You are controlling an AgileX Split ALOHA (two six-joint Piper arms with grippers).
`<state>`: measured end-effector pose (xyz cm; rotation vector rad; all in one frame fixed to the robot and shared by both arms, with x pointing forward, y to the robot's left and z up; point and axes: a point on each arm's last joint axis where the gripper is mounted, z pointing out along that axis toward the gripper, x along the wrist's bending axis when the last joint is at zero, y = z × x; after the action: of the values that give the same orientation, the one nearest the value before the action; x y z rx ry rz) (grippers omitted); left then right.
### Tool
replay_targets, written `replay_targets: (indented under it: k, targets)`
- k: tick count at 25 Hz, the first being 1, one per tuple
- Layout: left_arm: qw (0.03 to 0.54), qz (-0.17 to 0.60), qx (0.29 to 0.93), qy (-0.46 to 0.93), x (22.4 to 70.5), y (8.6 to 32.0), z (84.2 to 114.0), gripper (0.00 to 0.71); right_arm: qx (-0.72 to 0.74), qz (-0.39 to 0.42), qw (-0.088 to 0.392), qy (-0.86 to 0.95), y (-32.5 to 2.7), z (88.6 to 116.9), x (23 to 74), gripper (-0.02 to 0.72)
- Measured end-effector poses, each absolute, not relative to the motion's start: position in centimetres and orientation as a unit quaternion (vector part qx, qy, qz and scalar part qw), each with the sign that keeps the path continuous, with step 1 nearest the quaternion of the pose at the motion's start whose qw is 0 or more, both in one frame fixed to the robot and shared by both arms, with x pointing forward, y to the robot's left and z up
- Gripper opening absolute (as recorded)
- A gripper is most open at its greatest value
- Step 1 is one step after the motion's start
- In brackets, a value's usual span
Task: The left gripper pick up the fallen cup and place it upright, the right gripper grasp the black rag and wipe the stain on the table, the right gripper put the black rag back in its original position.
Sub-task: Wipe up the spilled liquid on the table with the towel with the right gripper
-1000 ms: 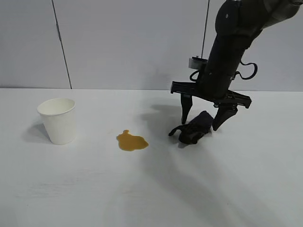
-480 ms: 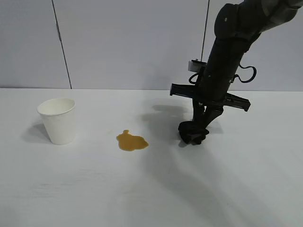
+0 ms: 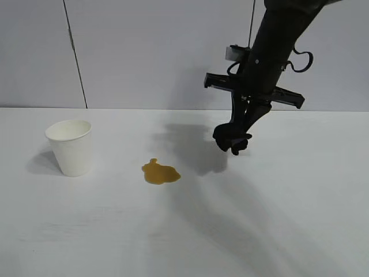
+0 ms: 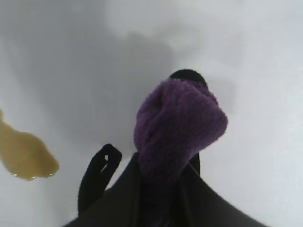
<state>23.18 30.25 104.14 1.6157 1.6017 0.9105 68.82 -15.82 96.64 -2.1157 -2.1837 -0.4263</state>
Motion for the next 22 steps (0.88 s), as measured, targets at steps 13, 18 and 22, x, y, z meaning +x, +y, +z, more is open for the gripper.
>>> replay_targets:
  k: [13,18,22]
  targets:
    - [0.339,0.350,0.620,0.615,23.2,30.3,104.1,0.657,-0.599,-0.172,0.044,-0.781,-5.2,97.0,64.8,0.088]
    - [0.339,0.350,0.620,0.615,23.2,30.3,104.1,0.657,-0.583,-0.186,0.041,-0.789,-2.6,96.4,63.7,0.088]
    - [0.339,0.350,0.620,0.615,23.2,30.3,104.1,0.657,-0.588,-0.186,0.041,-0.786,-1.4,94.5,63.7,0.088]
